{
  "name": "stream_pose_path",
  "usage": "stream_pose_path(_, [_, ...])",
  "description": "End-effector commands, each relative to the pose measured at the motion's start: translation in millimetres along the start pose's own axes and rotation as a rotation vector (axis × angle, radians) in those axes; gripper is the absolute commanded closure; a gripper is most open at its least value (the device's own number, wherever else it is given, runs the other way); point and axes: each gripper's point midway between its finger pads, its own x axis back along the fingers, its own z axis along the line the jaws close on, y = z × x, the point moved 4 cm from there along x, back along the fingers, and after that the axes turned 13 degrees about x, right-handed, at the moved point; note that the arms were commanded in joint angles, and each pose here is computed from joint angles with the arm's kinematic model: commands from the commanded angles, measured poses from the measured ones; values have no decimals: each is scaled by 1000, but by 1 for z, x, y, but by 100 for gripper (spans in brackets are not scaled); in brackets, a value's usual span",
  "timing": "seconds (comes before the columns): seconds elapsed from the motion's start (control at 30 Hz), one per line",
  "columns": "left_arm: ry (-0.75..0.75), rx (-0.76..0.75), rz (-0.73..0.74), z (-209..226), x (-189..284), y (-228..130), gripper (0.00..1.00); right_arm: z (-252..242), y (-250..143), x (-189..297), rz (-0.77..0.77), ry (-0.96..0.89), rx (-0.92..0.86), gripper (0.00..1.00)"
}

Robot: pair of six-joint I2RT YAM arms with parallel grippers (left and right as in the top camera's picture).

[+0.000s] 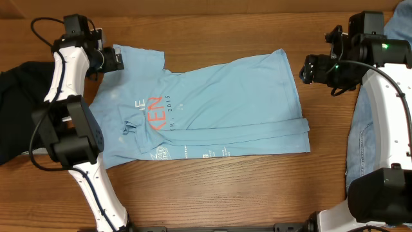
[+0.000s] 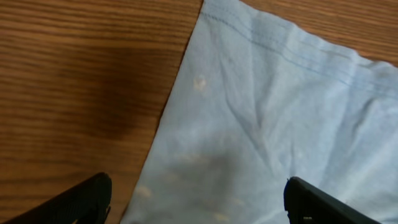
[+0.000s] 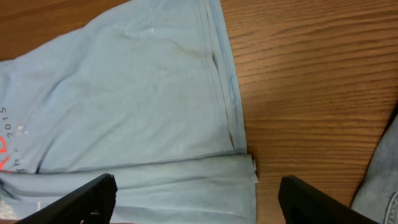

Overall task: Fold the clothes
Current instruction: 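Move both grippers to the shirt's top corners near the collar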

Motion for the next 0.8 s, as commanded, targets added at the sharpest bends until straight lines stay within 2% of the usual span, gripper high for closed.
stream_pose_path(0.0, [-11, -20, -26, 4, -15, 9, 9, 0, 2, 11, -25, -1, 4, 16])
stream_pose_path(0.17, [-9, -17, 7, 8, -41, 1, 11, 1, -2, 11, -8, 2, 0, 23])
stream_pose_path(0.23, [-5, -13, 38, 11, -51, -7, 16, 1, -3, 11, 0, 4, -2, 26])
stream_pose_path(0.27, [-5, -12, 49, 11, -53, -9, 28, 1, -4, 11, 2, 4, -2, 28])
stream_pose_path(0.33, [-2, -9, 67, 12, -52, -13, 75, 1, -3, 11, 1, 4, -2, 29])
stream_pose_path(0.37, [0, -8, 75, 12, -52, -15, 88, 1, -2, 11, -7, 2, 0, 29])
stream_pose_path(0.4, [3, -6, 88, 13, -51, -17, 95, 0, 1, 10, -20, 0, 2, 31])
stream_pose_path(0.53, [15, 4, 135, 15, -46, -26, 96, -6, 23, 2, -102, -15, 20, 35])
stream_pose_path(0.6, [20, 27, 146, 15, -42, -28, 96, -10, 33, -10, -118, -18, 24, 39])
stream_pose_path(0.67, [17, 68, 134, 12, -34, -25, 96, -16, 43, -32, -120, -15, 24, 39])
stream_pose_path(0.7, [8, 79, 126, 10, -29, -23, 96, -18, 47, -43, -120, -7, 24, 36])
stream_pose_path(0.73, [-22, 78, 120, 5, -23, -20, 96, -20, 52, -57, -125, 7, 26, 25])
stream_pose_path(0.77, [-52, 78, 110, 0, -15, -17, 96, -23, 60, -77, -137, 22, 29, 18])
